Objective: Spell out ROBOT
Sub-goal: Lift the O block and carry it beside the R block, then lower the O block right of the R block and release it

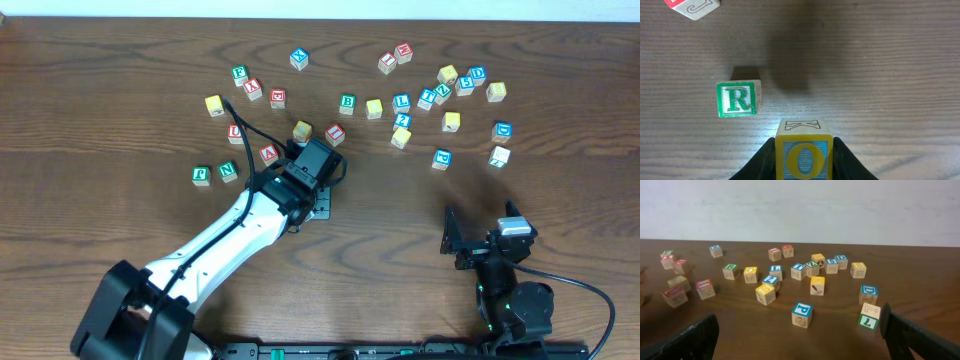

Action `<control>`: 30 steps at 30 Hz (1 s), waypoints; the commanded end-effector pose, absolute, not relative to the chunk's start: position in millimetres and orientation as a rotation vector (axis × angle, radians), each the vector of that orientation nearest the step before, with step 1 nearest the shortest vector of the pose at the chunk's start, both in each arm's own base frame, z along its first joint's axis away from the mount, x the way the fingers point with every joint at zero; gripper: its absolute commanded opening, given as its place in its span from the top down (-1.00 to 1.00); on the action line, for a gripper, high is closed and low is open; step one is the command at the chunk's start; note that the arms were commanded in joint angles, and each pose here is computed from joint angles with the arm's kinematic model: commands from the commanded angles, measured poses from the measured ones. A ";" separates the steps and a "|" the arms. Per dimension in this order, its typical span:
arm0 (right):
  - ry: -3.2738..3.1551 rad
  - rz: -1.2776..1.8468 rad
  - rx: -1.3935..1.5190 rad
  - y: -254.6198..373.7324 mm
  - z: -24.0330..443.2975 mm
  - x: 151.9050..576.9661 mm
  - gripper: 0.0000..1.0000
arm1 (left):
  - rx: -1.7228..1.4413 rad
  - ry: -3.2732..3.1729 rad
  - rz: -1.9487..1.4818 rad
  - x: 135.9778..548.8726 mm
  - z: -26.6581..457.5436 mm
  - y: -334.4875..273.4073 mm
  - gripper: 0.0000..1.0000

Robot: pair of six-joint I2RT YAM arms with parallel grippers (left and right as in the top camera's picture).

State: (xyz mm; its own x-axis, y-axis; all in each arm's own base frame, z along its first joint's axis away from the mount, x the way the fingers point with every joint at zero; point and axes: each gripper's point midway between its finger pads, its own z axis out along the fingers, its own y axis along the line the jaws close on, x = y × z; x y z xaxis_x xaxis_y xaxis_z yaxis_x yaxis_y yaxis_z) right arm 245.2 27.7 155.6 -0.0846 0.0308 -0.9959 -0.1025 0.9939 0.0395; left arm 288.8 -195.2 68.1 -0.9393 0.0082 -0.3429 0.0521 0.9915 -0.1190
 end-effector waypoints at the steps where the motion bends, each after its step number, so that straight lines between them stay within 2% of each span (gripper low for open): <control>1: 1.652 0.108 -0.041 25.4 155.4 245.2 -0.98 | 0.043 2.825 -0.078 288.2 43.0 -186.2 0.85; 13: 1.652 0.108 -0.041 25.4 155.4 245.2 -0.98 | 0.000 2.812 0.011 299.6 31.6 -172.2 0.85; 26: 1.652 0.108 -0.041 25.4 155.4 245.2 -0.99 | 0.030 2.814 -0.068 300.8 32.1 -183.6 0.85; 30: 1.652 0.108 -0.041 25.4 155.4 245.2 -0.99 | 0.037 2.838 -0.052 302.3 15.0 -185.5 0.86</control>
State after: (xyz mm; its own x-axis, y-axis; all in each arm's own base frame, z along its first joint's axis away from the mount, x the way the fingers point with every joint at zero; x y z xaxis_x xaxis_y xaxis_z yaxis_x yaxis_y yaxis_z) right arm 245.2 27.7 155.6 -0.0846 0.0308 -0.9959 -0.1025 0.9939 0.0395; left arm 308.4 -189.7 33.2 -0.9394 0.0002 -0.3428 0.0216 0.9980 -0.0587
